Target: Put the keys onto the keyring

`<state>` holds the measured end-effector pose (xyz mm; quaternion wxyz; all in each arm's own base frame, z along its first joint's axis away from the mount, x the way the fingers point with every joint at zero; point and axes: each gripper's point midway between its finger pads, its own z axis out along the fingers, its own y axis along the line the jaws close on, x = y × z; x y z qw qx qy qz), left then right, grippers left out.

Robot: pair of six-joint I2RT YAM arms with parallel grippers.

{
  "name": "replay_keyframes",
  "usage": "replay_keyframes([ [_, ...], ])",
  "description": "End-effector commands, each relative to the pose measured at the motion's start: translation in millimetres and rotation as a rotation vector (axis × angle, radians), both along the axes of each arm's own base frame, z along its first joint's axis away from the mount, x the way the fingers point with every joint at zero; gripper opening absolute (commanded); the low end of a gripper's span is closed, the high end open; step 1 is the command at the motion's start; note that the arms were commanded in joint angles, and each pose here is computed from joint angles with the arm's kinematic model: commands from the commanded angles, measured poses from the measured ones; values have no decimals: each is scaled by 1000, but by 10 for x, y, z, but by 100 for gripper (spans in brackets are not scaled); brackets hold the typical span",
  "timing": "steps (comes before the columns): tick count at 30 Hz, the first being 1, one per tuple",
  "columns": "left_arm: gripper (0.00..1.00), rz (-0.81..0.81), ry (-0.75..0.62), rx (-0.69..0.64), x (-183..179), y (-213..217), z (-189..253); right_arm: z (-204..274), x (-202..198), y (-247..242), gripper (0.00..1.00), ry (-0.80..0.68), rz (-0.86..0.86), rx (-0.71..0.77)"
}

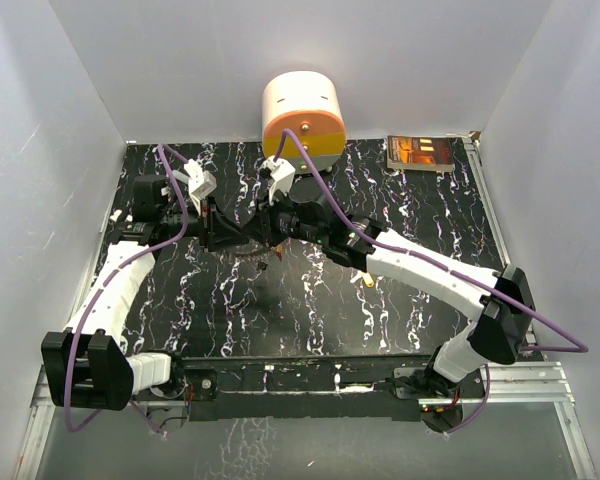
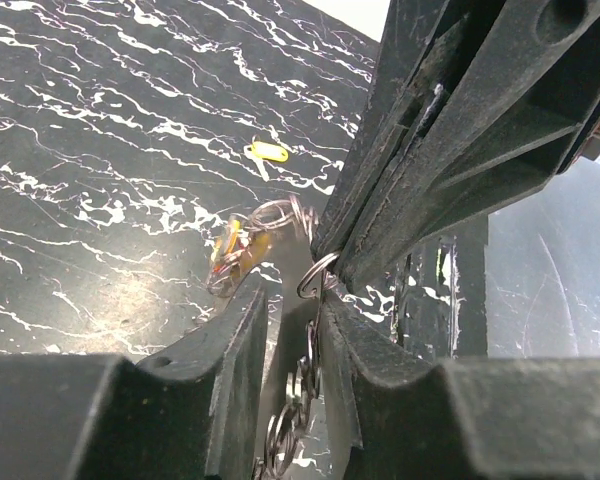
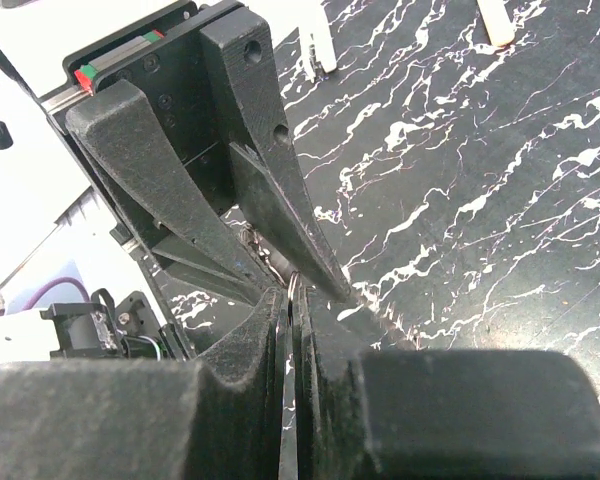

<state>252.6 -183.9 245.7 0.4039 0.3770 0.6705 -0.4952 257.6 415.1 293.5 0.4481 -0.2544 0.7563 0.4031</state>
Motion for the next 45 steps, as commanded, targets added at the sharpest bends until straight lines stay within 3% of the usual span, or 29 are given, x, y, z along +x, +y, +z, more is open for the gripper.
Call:
replay_keyframes([
  [1, 23, -49, -55, -30, -42, -37, 146, 803, -56, 0, 8, -115, 3, 189],
  [10, 19, -51, -59, -34, -49, -40, 188, 801, -73, 0, 8, -114, 6, 191],
  [19, 0, -41, -48, -42, -21, -46, 263, 772, -83, -83, 8, -127, -15, 201],
  [45, 0, -10, -57, -30, 54, -36, 351, 503, -146, -305, 8, -123, -57, 174],
])
